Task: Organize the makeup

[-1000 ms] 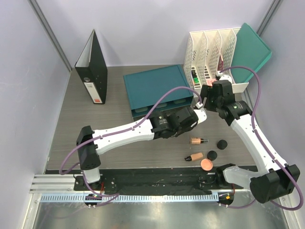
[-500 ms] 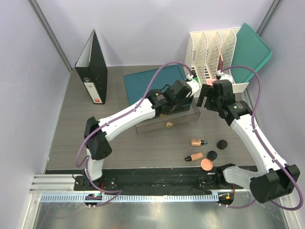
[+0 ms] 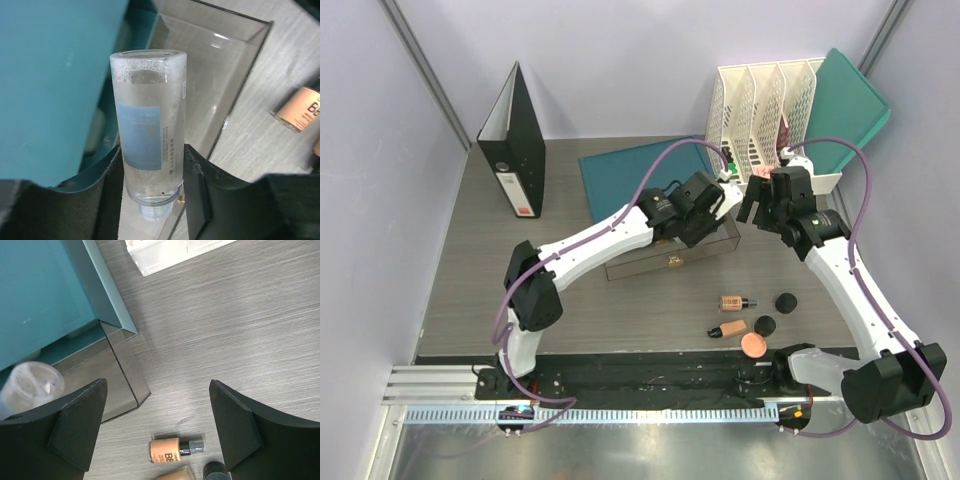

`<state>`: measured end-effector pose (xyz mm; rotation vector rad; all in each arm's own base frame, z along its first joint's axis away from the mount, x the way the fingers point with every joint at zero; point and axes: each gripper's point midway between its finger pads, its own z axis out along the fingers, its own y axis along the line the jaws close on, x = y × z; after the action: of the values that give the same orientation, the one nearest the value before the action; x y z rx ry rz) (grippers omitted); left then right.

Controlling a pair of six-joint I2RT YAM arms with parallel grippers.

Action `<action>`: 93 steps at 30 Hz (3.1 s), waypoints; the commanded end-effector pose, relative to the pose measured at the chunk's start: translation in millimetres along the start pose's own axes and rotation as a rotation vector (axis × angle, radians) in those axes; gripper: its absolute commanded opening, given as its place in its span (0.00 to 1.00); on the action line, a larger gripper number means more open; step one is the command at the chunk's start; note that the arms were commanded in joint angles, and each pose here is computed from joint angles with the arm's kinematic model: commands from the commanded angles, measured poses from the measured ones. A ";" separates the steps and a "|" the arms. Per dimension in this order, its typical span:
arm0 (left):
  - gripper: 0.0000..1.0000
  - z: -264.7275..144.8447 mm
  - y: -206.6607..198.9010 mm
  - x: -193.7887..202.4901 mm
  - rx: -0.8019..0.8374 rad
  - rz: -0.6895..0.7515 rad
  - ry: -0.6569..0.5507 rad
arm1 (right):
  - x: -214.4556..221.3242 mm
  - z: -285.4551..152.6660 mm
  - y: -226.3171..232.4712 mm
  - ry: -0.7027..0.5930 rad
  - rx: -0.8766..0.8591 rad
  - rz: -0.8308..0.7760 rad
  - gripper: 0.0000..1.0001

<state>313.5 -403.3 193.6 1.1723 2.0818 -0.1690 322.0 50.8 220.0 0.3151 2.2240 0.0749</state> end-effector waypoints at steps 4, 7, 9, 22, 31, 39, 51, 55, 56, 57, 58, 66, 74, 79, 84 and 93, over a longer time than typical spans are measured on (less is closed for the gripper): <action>0.60 16.5 -11.8 11.2 0.049 0.042 0.048 | -6.5 6.8 2.1 -0.019 0.000 0.024 0.88; 0.61 22.7 -10.6 13.3 0.033 0.039 0.055 | -5.5 8.0 2.4 -0.015 0.000 0.025 0.88; 0.61 23.4 -7.3 12.5 0.016 0.035 0.054 | -6.0 7.6 2.9 -0.017 -0.002 0.027 0.88; 0.69 -66.2 17.5 -41.3 -0.020 -0.066 -0.162 | 1.7 12.7 2.4 0.011 -0.006 0.046 0.89; 0.87 -113.5 -66.3 -36.5 0.430 -0.100 -0.254 | 19.1 32.3 2.5 0.092 -0.001 0.062 0.89; 0.83 -84.6 -155.4 31.7 0.672 0.029 0.025 | 28.2 41.5 -8.9 0.116 -0.006 0.129 0.90; 0.79 -36.8 -203.8 52.9 0.800 0.065 0.122 | 15.7 55.0 -54.3 0.129 -0.009 0.266 0.90; 0.79 -21.8 -217.6 67.7 0.813 0.070 0.173 | 17.8 58.7 -59.9 0.142 -0.007 0.283 0.90; 0.78 -19.5 -219.8 69.2 0.813 0.068 0.180 | 18.6 59.5 -60.6 0.143 -0.007 0.285 0.90; 0.78 -15.7 -222.5 70.4 0.813 0.068 0.182 | 19.2 59.9 -62.1 0.146 -0.007 0.289 0.90; 0.78 -14.6 -226.8 71.0 0.810 0.078 0.179 | 19.9 59.9 -61.8 0.149 -0.011 0.289 0.89; 0.77 5.9 -249.7 66.4 0.711 0.068 0.154 | 25.9 57.6 -66.8 0.157 -0.018 0.285 0.90; 0.77 48.4 -257.8 87.2 0.495 0.133 0.177 | 27.6 50.7 -64.3 0.150 -0.047 0.281 0.90; 0.76 67.4 -253.6 98.8 0.419 0.143 0.195 | 32.3 49.0 -62.1 0.160 -0.062 0.281 0.90; 0.59 80.0 -255.9 113.4 0.408 0.148 0.230 | 35.8 47.3 -61.5 0.163 -0.067 0.281 0.90; 0.00 59.8 -227.2 102.5 0.299 0.139 0.197 | 38.5 44.9 -58.1 0.167 -0.086 0.290 0.90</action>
<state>123.8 -511.3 24.3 1.6085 2.1726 -0.4347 322.3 0.3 143.6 0.6323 2.3580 0.3423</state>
